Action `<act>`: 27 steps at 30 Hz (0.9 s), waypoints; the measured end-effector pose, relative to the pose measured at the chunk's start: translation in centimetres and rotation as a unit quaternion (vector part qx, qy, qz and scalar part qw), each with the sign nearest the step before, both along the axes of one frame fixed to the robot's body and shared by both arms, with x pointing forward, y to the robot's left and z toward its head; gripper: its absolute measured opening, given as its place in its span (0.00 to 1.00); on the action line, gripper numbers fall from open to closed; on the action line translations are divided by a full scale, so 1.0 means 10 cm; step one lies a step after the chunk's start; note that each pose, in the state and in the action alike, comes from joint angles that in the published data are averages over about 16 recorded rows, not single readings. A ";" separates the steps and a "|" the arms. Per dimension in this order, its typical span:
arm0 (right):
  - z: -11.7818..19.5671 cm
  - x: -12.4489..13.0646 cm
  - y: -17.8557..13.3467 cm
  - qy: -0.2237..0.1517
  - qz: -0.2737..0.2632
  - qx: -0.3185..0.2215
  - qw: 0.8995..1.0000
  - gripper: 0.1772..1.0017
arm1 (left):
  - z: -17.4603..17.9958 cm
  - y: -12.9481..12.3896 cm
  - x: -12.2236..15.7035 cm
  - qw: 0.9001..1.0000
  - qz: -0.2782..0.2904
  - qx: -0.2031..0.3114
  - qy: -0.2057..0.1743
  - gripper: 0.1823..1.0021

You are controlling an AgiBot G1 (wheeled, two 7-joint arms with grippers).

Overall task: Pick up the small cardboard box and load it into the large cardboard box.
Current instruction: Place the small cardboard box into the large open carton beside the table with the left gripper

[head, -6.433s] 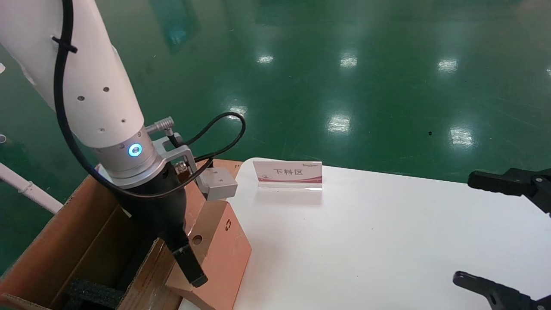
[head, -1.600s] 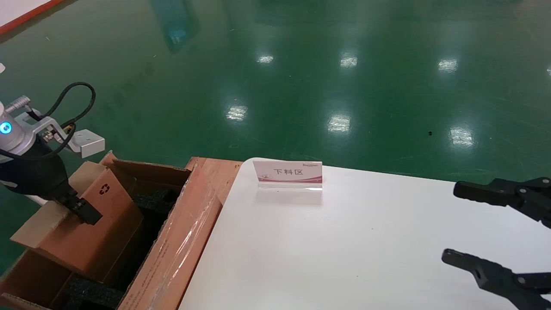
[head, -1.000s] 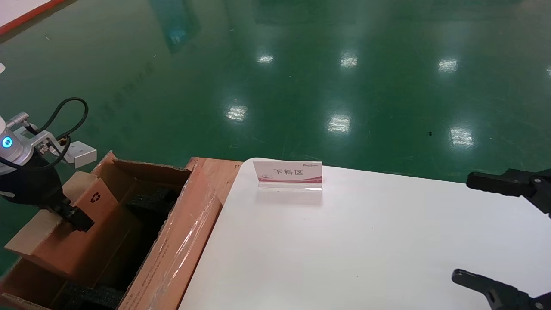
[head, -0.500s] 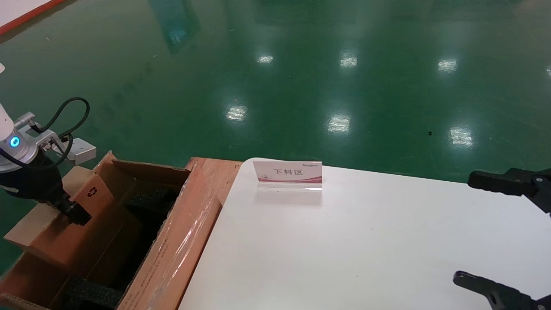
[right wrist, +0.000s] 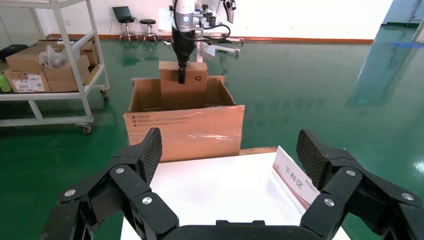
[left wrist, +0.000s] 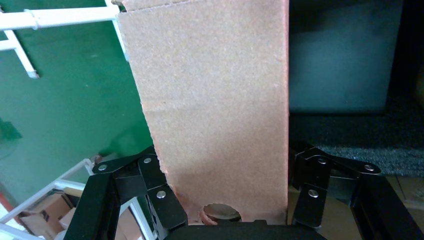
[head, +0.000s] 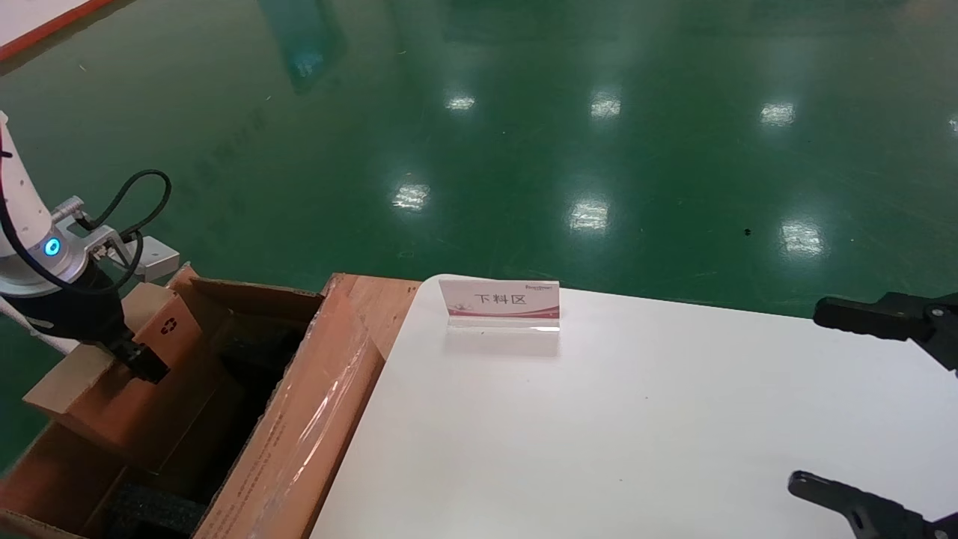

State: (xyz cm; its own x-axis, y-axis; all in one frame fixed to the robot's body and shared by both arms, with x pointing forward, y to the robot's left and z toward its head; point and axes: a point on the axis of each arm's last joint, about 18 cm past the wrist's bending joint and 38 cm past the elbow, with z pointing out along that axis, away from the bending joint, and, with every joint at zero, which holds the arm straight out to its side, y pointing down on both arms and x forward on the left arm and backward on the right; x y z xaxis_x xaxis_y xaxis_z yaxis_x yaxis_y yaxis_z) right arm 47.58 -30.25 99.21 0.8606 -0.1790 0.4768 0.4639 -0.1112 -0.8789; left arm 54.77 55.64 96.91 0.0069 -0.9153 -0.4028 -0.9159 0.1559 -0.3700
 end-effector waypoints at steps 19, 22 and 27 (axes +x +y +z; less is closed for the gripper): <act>0.00 0.00 0.00 0.000 0.000 0.000 1.000 1.00 | -0.36 0.09 0.13 1.000 0.009 -0.010 0.010 0.16; 0.00 0.00 0.00 0.000 0.000 0.000 1.000 1.00 | -0.41 0.10 0.14 1.000 0.011 -0.013 0.012 0.16; 0.00 0.00 0.00 0.000 0.000 0.000 1.000 1.00 | -0.45 0.11 0.15 1.000 0.013 -0.017 0.014 0.16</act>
State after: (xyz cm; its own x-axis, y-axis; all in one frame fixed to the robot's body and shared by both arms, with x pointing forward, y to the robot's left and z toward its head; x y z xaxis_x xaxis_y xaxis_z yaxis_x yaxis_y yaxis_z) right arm 47.59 -30.26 99.21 0.8606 -0.1792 0.4767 0.4637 -0.1111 -0.8790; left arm 56.31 56.77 92.39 0.0196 -0.9284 -0.3710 -0.9293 0.1200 -0.3493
